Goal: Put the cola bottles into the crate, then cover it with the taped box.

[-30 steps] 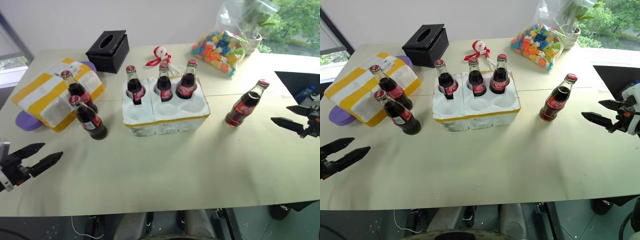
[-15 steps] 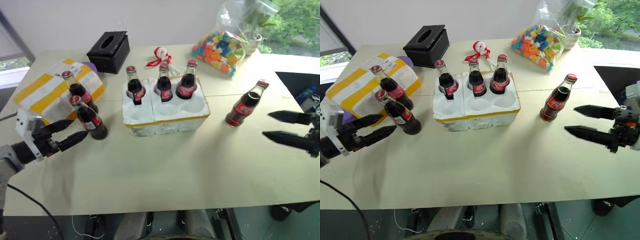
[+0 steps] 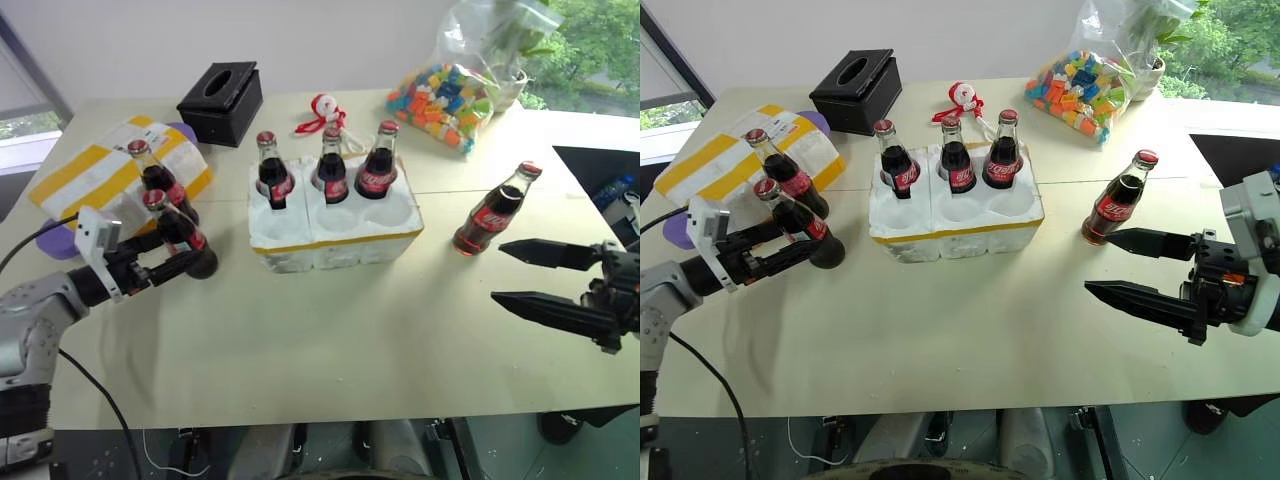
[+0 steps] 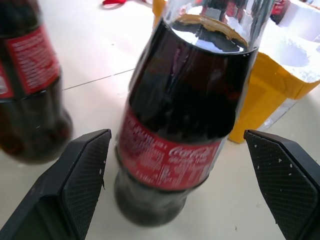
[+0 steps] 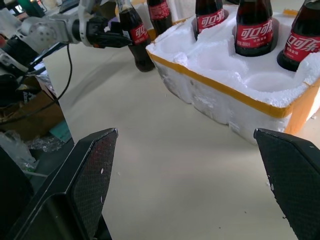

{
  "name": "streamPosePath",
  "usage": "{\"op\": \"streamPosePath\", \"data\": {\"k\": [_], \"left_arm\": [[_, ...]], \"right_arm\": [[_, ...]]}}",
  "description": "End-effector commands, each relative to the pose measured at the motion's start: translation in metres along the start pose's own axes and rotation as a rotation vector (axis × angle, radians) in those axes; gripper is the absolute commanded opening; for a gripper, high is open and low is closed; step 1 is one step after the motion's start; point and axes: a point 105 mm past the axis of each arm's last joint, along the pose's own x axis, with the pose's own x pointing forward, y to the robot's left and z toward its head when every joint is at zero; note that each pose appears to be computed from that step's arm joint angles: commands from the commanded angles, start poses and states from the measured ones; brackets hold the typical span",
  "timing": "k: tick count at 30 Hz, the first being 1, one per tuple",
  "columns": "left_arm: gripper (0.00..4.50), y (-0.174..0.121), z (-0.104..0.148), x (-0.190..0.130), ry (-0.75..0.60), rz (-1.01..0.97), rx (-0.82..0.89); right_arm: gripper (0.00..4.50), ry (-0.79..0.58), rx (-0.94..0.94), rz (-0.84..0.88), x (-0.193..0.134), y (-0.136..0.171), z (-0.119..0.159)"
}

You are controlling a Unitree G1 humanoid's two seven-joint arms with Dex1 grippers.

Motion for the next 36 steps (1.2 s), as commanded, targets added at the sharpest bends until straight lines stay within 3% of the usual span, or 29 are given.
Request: {"op": "streamPosePath", "data": {"k": [1, 4, 7, 9, 15, 24, 29, 36], "left_arm": [[4.46, -0.003, 0.001, 0.006, -0.011, -0.011, 0.029], [4.46, -0.005, -0.005, 0.009, -0.002, -0.021, 0.039], [3.69, -0.005, -0.003, 0.009, -0.015, -0.02, 0.036], [2.86, -0.005, -0.002, 0.008, -0.014, -0.018, 0.039], [2.82, -0.006, 0.011, 0.006, -0.001, -0.043, 0.068], [2.82, -0.058, 0.087, 0.015, 0.001, -0.418, 0.144], [2.82, -0.09, 0.117, 0.033, 0.042, -0.686, 0.196], [2.82, -0.119, 0.152, 0.083, -0.04, -0.836, 0.248]], "right_arm": [[4.5, -0.015, -0.06, 0.029, 0.002, 0.011, 0.013], [4.5, -0.011, -0.064, 0.036, 0.004, 0.013, 0.015], [4.5, -0.011, -0.064, 0.037, 0.005, 0.013, 0.016], [4.5, -0.012, -0.064, 0.037, 0.006, 0.013, 0.017], [4.5, -0.019, -0.065, 0.036, 0.01, 0.01, 0.016], [4.5, -0.028, -0.057, 0.031, 0.017, 0.006, 0.011], [4.5, -0.028, -0.051, 0.013, 0.021, 0.004, 0.005], [4.5, -0.043, -0.044, -0.03, 0.017, 0.003, 0.0]]}}
